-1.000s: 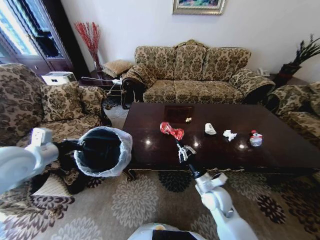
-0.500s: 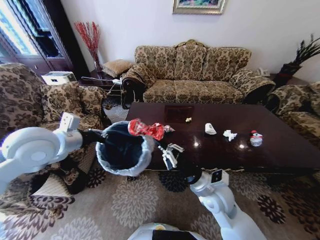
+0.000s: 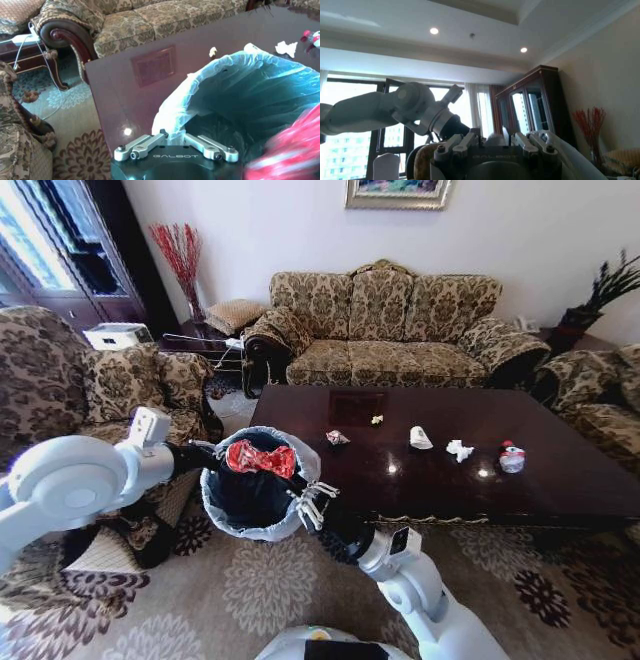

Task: Move to the front of the table and place the trash on the table into the trash bin.

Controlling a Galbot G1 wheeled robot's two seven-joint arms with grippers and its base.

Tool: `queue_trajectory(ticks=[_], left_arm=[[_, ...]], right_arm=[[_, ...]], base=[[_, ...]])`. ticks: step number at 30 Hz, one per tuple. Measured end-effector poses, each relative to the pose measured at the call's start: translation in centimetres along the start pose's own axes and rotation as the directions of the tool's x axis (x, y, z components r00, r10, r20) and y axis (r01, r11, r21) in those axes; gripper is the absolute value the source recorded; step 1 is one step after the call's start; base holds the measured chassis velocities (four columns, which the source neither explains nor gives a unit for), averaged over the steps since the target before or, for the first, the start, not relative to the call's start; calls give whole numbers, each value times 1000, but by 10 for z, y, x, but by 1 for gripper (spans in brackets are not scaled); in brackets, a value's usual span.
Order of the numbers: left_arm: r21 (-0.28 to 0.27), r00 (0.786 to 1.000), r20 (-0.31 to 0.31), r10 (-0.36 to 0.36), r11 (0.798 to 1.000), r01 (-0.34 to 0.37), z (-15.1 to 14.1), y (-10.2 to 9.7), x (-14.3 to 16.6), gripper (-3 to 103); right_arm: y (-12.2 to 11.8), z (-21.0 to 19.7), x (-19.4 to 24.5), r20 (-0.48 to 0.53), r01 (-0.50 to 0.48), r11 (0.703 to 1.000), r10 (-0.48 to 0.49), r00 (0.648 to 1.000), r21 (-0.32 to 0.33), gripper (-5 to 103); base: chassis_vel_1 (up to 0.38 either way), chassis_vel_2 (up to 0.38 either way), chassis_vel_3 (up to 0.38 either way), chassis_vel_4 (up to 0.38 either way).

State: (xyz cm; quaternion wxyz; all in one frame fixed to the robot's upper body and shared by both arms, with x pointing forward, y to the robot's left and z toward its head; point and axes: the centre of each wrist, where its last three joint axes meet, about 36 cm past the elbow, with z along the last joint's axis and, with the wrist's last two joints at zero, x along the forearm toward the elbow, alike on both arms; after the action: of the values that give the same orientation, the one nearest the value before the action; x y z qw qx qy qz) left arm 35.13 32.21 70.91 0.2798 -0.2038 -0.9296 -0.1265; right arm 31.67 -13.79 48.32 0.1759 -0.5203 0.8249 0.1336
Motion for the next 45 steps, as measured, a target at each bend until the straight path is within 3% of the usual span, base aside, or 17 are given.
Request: queue_trajectory(ticks=[3, 7, 11, 14, 15, 16, 20, 21, 22, 23, 24, 25, 28, 29, 32, 36, 45], left_arm=[[-4, 1000, 8, 9, 1000, -9, 0, -3, 2, 0], [-5, 1000, 10, 4, 1000, -4, -1, -1, 2, 0], [46, 1000, 0, -28, 999, 28, 1, 14, -1, 0], [133, 993, -11, -117, 984, 118, 9, 51, -5, 0], [133, 993, -11, -117, 984, 118, 9, 51, -5, 0], [156, 988, -15, -152, 976, 153, 11, 63, -6, 0], [216, 966, -11, -258, 943, 254, 18, 96, -3, 0], [245, 956, 1, -292, 927, 283, 22, 107, 1, 0], [245, 956, 1, -292, 927, 283, 22, 107, 1, 0], [256, 953, 7, -302, 922, 291, 25, 111, 3, 0], [285, 946, 32, -322, 910, 300, 34, 121, 8, 0], [285, 946, 32, -322, 910, 300, 34, 121, 8, 0], [318, 950, 70, -304, 910, 267, 62, 127, 12, 0], [328, 948, 72, -309, 905, 270, 67, 125, 13, 0], [348, 952, 84, -295, 904, 249, 76, 118, 15, 0], [340, 959, 86, -270, 913, 226, 84, 116, 15, 0], [331, 955, 133, -264, 920, 209, 78, 109, 20, 0]], right_arm=[[-1, -7, 1, 3, -2, 1000, 2, 1000, 16, 40], [-2, -17, 2, 18, 8, 1000, -8, 1000, 25, 51], [4, -37, 8, 59, 18, 999, -21, 998, 40, 61], [15, -60, 22, 96, -78, 995, 72, 993, 57, 78], [15, -60, 22, 96, -78, 995, 72, 993, 57, 78], [14, -62, 27, 106, -142, 988, 135, 985, 64, 83], [5, -51, 40, 139, -376, 924, 363, 921, 75, 97], [3, -43, 46, 141, -454, 888, 441, 886, 76, 99], [3, -43, 46, 141, -454, 888, 441, 886, 76, 99], [2, -39, 50, 138, -492, 867, 480, 866, 75, 100], [3, -35, 59, 131, -582, 810, 571, 810, 71, 100], [3, -35, 59, 131, -582, 810, 571, 810, 71, 100], [18, -40, 68, 129, -678, 729, 667, 734, 90, 100], [20, -42, 65, 141, -691, 718, 677, 722, 86, 100], [26, -48, 62, 146, -706, 704, 693, 706, 73, 100], [41, -58, 71, 115, -693, 715, 684, 720, 92, 100], [38, -62, 75, 87, -685, 715, 681, 727, 138, 100]], base=[[0, 0, 0, 0], [0, 0, 0, 0], [0, 0, 0, 0], [0, 0, 0, 0], [0, 0, 0, 0], [0, 0, 0, 0], [0, 0, 0, 0], [0, 0, 0, 0], [0, 0, 0, 0], [0, 0, 0, 0], [0, 0, 0, 0], [0, 0, 0, 0], [0, 0, 0, 0], [0, 0, 0, 0], [0, 0, 0, 0], [0, 0, 0, 0], [0, 0, 0, 0]])
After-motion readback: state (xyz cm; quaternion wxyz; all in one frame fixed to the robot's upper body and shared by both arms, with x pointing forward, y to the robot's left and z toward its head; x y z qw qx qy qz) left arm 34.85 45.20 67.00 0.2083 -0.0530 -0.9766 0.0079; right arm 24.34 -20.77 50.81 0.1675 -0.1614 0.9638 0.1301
